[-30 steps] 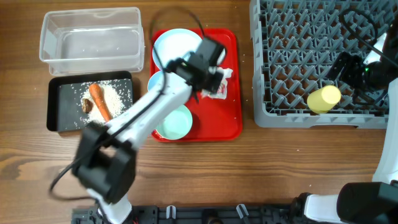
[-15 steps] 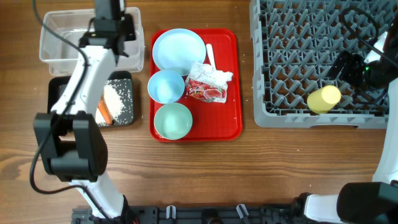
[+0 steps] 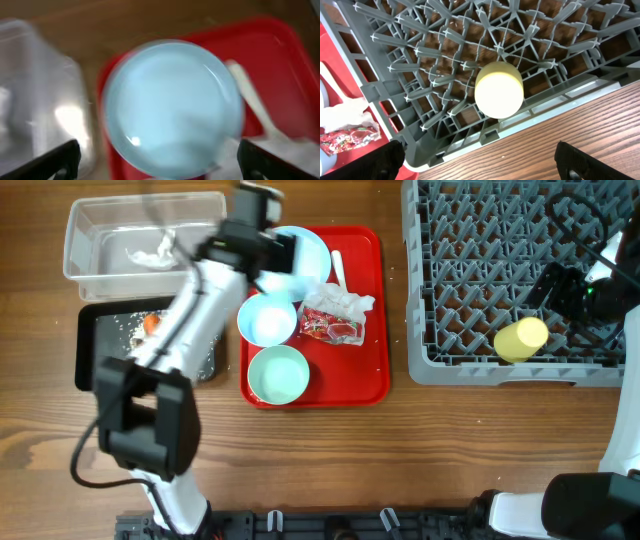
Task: Sort waste into correct bins and load items into the dishwasher rack
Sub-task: 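Grasp remaining tissue on red tray with left gripper, drop into clear bin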
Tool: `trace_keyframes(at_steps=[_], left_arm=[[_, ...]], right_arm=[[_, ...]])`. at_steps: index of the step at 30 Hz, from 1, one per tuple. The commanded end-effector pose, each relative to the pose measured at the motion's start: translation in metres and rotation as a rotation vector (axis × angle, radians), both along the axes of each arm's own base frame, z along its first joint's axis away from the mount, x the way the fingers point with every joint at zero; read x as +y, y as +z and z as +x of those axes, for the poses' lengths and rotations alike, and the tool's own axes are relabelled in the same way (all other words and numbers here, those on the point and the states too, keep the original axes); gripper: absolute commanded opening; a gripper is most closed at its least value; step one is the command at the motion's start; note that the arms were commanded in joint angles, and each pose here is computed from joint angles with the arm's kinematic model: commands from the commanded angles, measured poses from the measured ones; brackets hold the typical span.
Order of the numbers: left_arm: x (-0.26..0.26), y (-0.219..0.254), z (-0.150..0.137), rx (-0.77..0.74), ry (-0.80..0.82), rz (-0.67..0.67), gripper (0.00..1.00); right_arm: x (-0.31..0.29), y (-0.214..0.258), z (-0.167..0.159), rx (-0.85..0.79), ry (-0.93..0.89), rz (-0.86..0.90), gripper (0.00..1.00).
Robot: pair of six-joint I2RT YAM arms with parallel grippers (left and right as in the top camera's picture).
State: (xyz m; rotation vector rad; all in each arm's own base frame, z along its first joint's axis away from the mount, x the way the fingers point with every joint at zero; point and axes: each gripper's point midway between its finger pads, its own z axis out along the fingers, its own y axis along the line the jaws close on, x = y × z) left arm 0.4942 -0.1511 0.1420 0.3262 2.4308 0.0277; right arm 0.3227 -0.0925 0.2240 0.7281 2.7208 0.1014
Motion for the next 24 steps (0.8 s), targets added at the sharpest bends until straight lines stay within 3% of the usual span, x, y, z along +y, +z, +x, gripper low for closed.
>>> trace_keyframes(at_steps=[1, 7, 20, 22, 24], left_arm=[[-0.058, -0.016, -0.045, 0.098, -0.166, 0.053, 1.00], [-0.107, -0.075, -0.093, 0.265, -0.312, 0.127, 1.00], [-0.109, -0.164, -0.103, 0.407, -0.323, 0.196, 0.99], [-0.109, -0.165, -0.103, 0.407, -0.323, 0.197, 0.81], [-0.109, -0.165, -0.103, 0.407, -0.323, 0.196, 0.39]], right_arm=[[0.004, 0.006, 0.002, -0.020, 0.023, 0.005, 1.00], [0.004, 0.006, 0.002, -0.020, 0.025, 0.004, 1.00], [0.005, 0.005, -0.001, -0.007, 0.034, 0.006, 1.00], [0.005, 0.005, -0.001, -0.007, 0.034, 0.006, 1.00], [0.005, 0.005, -0.001, -0.007, 0.034, 0.006, 1.00]])
